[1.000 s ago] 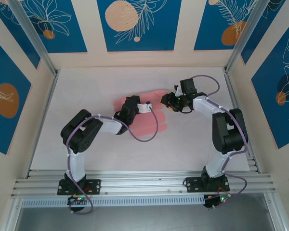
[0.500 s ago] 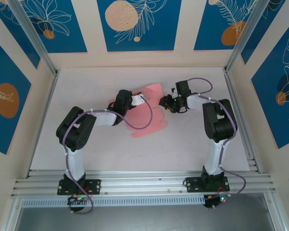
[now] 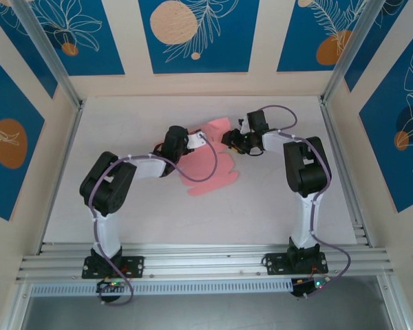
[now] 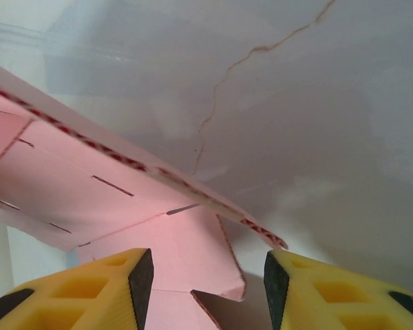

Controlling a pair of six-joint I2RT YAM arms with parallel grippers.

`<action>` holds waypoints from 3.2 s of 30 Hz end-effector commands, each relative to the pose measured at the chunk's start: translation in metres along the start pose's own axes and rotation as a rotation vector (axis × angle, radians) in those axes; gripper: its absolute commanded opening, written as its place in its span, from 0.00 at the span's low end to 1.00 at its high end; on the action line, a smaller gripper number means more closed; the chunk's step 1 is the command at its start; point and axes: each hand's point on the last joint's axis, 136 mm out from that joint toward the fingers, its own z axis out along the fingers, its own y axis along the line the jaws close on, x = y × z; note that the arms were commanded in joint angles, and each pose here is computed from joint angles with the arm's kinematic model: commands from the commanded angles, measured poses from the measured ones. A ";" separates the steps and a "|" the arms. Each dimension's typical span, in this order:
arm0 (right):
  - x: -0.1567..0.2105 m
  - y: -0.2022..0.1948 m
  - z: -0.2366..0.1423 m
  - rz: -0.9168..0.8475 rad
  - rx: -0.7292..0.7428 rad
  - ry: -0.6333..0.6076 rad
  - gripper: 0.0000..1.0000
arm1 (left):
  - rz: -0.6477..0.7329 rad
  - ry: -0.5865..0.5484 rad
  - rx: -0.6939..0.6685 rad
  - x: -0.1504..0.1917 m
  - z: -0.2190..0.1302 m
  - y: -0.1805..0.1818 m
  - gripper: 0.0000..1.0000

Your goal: Fold the paper box

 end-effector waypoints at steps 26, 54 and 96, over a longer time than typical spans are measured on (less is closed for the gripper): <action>0.015 0.063 0.008 -0.109 -0.182 0.028 0.28 | 0.032 -0.003 -0.039 -0.022 0.005 -0.001 0.00; 0.011 0.052 -0.086 -0.111 -0.168 -0.056 0.30 | 0.218 -0.089 -0.240 -0.024 -0.012 -0.005 0.00; -0.015 0.018 -0.023 -0.135 -0.309 0.057 0.34 | 0.298 -0.101 -0.207 -0.021 0.003 -0.036 0.00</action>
